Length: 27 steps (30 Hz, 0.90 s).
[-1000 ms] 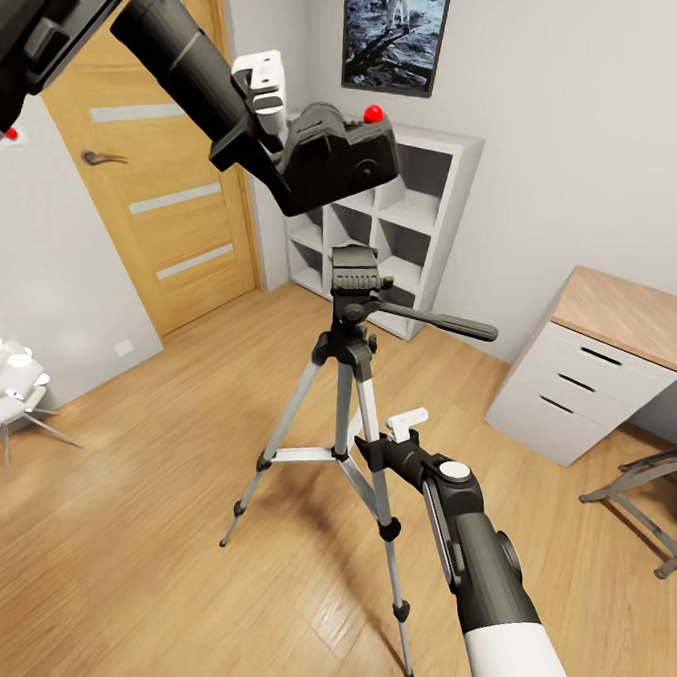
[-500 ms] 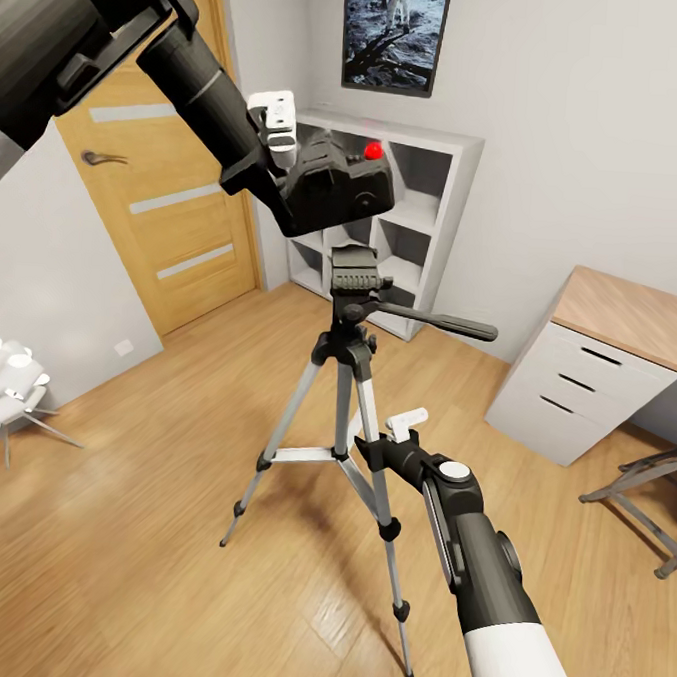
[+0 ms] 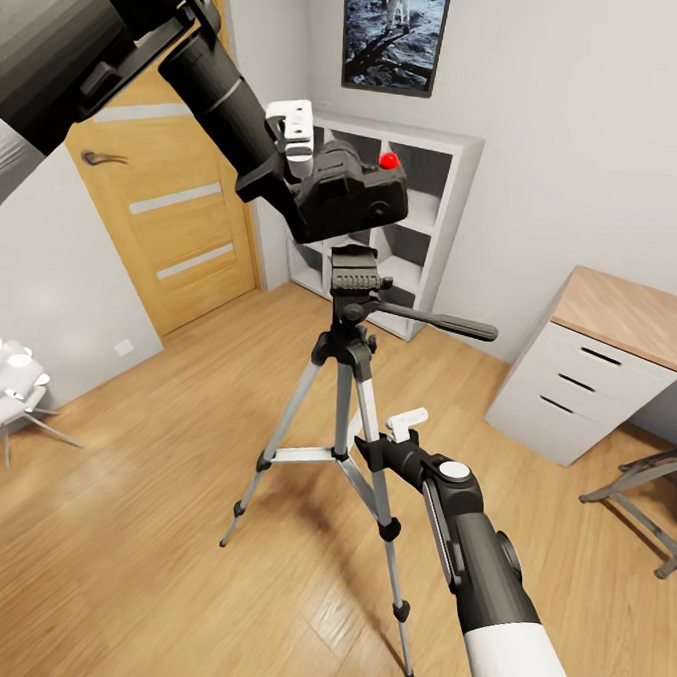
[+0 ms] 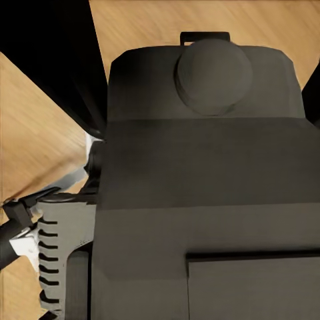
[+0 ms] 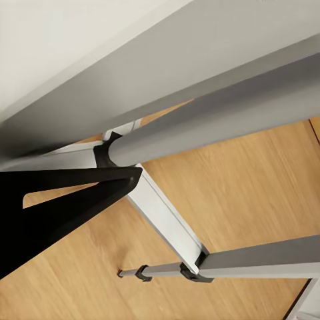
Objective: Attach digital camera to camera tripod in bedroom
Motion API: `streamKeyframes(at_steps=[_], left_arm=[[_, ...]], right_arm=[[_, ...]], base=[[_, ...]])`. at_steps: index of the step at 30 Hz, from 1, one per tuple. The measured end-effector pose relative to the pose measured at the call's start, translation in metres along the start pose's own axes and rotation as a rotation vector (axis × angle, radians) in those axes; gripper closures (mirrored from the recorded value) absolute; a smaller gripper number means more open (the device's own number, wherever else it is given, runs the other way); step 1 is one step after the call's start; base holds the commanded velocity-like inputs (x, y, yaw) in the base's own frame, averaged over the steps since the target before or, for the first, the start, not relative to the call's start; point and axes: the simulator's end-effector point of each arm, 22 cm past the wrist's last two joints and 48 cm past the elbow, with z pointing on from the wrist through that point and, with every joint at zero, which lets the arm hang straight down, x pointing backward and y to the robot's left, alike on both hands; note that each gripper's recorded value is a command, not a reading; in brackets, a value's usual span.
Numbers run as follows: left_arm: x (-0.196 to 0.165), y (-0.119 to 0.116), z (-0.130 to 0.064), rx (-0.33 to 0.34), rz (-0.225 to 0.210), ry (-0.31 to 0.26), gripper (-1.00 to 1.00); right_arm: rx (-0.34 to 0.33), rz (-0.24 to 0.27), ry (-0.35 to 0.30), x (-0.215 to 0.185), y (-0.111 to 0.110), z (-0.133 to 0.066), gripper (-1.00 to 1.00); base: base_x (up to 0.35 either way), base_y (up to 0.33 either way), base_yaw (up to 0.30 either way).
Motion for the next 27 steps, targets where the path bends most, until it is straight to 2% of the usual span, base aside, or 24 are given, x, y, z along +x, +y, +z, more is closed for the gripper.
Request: streamKeyframes(at_steps=[10, 27], left_arm=[[-0.016, -0.006, 0.007, 0.011, 0.025, -0.007, 1.0], [-0.014, -0.008, 0.007, 0.02, 0.029, -0.003, 1.0]], right_arm=[[0.0, -0.001, 0.0, 0.0, 0.0, 0.0, 1.0], [0.0, -0.001, 0.0, 0.0, 0.0, 0.0, 1.0]], base=[[0.0, 0.0, 0.0], [0.0, 0.0, 0.0]])
